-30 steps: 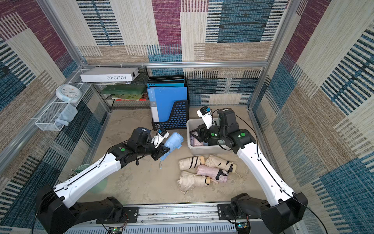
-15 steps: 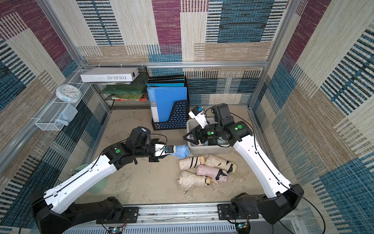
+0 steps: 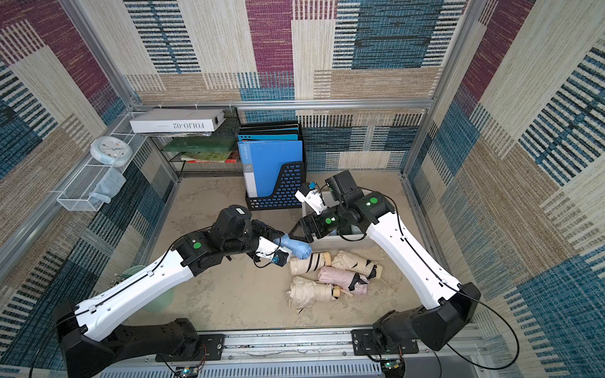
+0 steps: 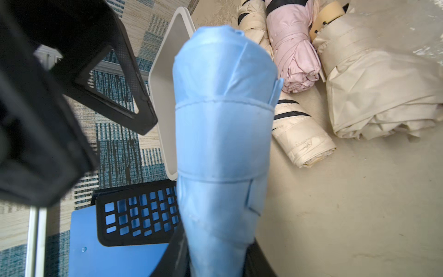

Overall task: Put the umbrella into the storage box
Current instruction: Pick up the umbrella from the center of the board.

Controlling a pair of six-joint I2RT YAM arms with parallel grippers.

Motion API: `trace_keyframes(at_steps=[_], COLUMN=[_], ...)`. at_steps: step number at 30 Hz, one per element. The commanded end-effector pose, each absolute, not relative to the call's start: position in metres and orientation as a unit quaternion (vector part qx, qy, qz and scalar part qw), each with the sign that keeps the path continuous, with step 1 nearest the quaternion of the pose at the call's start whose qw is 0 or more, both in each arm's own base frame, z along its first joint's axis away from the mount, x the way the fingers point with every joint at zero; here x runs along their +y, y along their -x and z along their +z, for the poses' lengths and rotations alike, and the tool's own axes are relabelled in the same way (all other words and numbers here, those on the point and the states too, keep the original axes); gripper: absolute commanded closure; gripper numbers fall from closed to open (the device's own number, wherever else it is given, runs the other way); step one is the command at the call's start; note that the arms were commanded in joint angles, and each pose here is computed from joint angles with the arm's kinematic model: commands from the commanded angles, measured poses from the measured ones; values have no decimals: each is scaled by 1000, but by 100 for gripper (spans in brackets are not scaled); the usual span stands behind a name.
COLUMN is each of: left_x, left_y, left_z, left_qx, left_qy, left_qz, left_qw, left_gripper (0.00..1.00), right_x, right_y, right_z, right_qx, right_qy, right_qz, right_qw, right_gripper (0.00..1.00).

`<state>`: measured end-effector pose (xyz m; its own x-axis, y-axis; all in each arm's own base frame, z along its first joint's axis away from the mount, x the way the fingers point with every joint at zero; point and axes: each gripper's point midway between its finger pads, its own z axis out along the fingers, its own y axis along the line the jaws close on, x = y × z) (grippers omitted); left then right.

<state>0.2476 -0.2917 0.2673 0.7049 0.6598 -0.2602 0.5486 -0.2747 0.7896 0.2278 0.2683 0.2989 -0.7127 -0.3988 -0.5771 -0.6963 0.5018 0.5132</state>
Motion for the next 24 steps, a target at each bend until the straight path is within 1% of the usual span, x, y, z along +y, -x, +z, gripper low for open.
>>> trace_keyframes(at_steps=[1, 4, 6, 8, 15, 17, 24], left_x=[-299, -303, -305, -305, -307, -308, -309], left_y=[-254, -253, -253, -253, -252, -252, -254], left_z=[289, 298, 303, 308, 310, 310, 306], left_qx=[341, 319, 312, 306, 296, 293, 290], left_qy=[-787, -781, -777, -774, -777, -777, -782], left_qz=[93, 108, 113, 119, 120, 120, 123], left_qw=[505, 527, 535, 542, 542, 543, 537], left_gripper=[100, 100, 100, 100, 100, 100, 100], right_x=[268, 274, 277, 279, 284, 289, 295], right_y=[-219, -211, -211, -212, -211, -210, -212], right_z=[287, 279, 280, 283, 267, 267, 268], right_qx=[851, 846, 844, 840, 846, 841, 830], right_qy=[323, 320, 316, 317, 315, 317, 322], right_qz=[380, 408, 416, 422, 419, 429, 446], right_qw=[163, 129, 124, 124, 97, 91, 94], right_gripper=[10, 7, 6, 6, 7, 9, 34])
